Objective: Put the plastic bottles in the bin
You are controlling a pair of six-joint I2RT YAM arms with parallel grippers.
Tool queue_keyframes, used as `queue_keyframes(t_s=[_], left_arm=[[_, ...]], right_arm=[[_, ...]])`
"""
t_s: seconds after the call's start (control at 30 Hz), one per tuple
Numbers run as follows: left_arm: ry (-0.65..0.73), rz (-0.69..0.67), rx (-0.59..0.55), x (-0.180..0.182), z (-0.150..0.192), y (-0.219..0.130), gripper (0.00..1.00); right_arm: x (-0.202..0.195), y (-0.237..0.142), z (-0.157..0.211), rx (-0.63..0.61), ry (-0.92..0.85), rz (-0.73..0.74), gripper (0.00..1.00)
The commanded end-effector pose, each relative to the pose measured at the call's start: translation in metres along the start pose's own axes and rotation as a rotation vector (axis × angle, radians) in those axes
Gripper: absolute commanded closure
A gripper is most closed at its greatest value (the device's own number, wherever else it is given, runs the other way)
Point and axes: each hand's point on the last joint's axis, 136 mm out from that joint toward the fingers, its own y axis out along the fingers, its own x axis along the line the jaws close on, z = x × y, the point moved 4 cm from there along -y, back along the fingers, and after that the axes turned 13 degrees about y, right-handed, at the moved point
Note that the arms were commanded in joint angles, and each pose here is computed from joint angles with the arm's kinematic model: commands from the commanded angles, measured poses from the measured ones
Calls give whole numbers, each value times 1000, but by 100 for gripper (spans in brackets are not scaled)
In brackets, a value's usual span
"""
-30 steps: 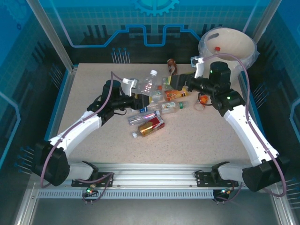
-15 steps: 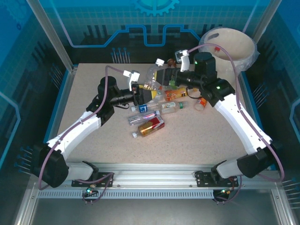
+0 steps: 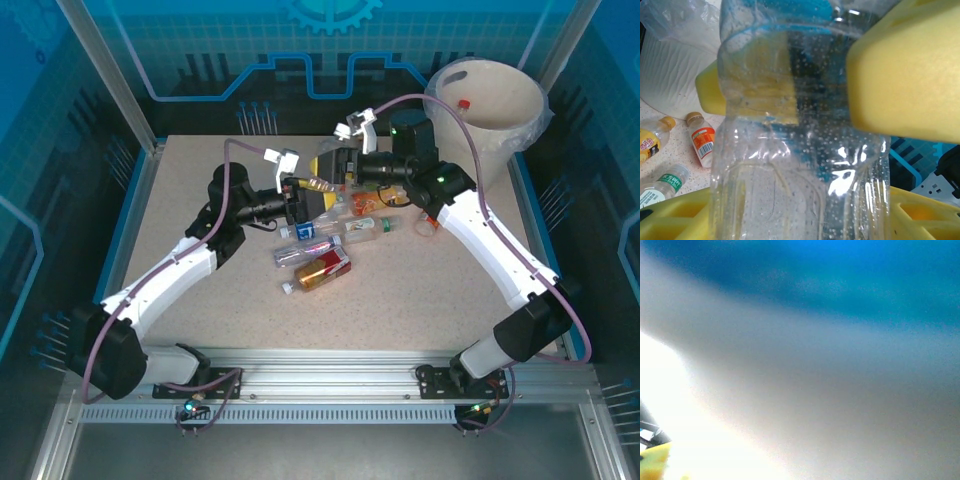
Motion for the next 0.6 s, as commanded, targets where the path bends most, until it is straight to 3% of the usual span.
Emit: queue_keyframes(t_s=[0.0,0.17,0.57], left_arm=[[36,51,-10,-7,-5,4,50],[22,25,15,-1,-1,6,47],[-46,-281,104,38,18,-4,4]], right_arm=[[9,-3,-3,-29,-16,-19,36],[3,-3,-4,-51,-22,12,42],[-29,-8,-18,-147,-47,187,50]])
